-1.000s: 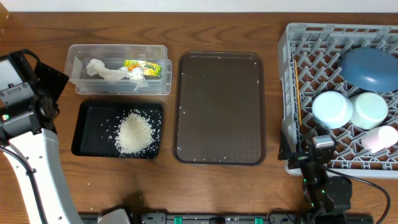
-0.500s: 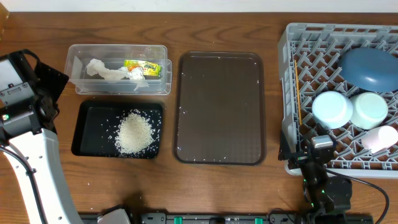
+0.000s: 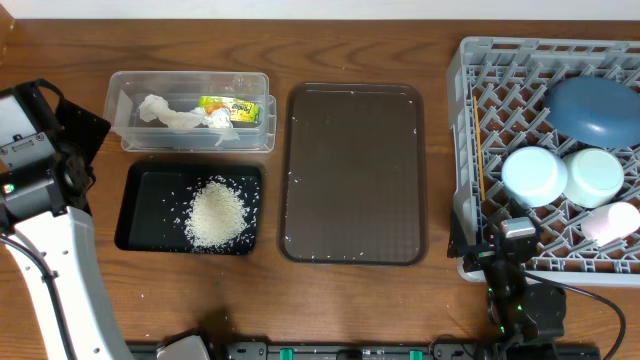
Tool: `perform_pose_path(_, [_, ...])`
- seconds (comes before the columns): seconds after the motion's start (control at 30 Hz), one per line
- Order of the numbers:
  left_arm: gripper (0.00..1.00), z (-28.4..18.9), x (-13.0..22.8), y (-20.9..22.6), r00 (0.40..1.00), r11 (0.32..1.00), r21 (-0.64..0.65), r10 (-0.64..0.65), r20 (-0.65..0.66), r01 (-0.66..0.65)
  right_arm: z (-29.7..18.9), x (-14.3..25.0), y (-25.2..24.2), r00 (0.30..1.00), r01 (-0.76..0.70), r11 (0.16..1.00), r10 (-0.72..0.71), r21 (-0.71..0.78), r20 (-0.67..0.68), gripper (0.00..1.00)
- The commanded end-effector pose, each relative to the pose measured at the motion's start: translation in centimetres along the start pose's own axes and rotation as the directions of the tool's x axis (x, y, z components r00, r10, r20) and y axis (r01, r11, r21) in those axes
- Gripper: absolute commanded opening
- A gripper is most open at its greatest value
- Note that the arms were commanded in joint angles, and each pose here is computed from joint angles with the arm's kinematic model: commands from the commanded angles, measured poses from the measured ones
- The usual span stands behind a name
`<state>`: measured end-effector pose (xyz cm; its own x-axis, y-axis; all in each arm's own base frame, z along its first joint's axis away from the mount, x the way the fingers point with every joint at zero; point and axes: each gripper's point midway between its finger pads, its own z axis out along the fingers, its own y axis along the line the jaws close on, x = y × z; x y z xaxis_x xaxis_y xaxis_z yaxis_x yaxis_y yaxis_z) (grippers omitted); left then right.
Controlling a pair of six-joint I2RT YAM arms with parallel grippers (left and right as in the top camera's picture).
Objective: Sort waste into correct bins and load items into the dishwasher rack
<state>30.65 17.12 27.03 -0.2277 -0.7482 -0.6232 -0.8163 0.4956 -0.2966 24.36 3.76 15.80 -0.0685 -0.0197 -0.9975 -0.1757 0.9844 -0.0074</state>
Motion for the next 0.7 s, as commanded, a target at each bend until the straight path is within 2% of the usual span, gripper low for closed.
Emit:
perform_pose_path(0.0, [0.96,-0.1,-0.4,0.1,1.000,1.000,-0.008,-0.009,0.009,0.009,0.0,0.0,-0.3,1.000,0.012,1.000,-0.012,0.013,0.001,0.99])
perform_pose_path(0.5, [0.96,-0.1,-0.3,0.2,1.000,1.000,-0.011,0.004,0.006,-0.004,0.0,0.0,-0.3,1.000,0.012,1.000,-0.012,0.013,0.001,0.99])
perform_pose_path(0.67, [0.96,-1.9,2.1,2.4,0.994,0.995,-0.065,0.076,-0.079,-0.081,0.0,0.0,-0.3,1.000,0.012,1.000,-0.012,0.013,0.001,0.99])
